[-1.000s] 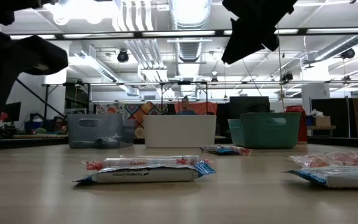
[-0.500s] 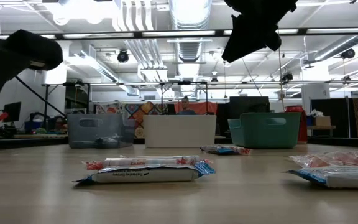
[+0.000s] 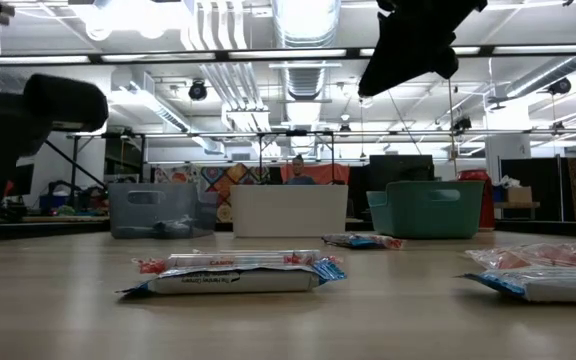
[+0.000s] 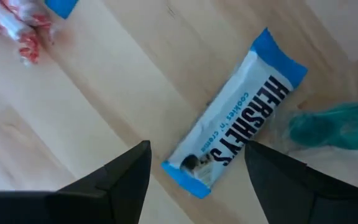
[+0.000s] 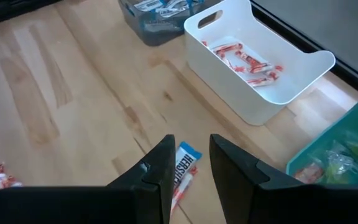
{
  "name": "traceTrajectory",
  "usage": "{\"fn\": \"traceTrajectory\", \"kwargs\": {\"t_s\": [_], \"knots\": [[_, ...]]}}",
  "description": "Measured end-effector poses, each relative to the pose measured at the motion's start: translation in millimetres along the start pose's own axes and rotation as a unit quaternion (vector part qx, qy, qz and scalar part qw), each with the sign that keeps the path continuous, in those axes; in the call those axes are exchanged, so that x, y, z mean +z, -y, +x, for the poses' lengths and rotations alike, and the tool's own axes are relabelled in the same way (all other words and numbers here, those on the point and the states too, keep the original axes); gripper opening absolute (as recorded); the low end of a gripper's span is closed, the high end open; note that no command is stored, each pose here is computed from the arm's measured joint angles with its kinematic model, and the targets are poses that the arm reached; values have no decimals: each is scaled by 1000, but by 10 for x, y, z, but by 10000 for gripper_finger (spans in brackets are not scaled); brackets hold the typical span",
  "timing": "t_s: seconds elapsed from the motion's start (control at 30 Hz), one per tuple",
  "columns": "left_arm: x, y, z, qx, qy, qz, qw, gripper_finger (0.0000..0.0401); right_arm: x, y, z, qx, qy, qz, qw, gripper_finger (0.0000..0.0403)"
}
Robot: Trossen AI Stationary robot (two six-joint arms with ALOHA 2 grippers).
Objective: Sort candy
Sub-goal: Put the white chocolate into the gray bin
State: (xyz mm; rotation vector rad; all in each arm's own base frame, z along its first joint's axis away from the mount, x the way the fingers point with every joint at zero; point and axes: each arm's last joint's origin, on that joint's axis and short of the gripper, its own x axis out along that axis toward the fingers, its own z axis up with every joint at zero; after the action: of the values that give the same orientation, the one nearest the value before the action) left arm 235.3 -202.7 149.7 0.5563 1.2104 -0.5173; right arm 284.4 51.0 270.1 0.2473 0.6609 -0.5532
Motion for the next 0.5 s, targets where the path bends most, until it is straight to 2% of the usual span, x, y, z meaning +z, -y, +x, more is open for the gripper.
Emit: {"fn": "traceTrajectory", "kwargs": {"t_s": [0.27,0.5], "knots": [[-56,-3,62,1,8,17,1000,239,-2,-3,-2,0,1,5,1000,93],[-61,-46,77,-1,10,23,1000,207,11,-13,-1,5,7,12,1000,93]]}}
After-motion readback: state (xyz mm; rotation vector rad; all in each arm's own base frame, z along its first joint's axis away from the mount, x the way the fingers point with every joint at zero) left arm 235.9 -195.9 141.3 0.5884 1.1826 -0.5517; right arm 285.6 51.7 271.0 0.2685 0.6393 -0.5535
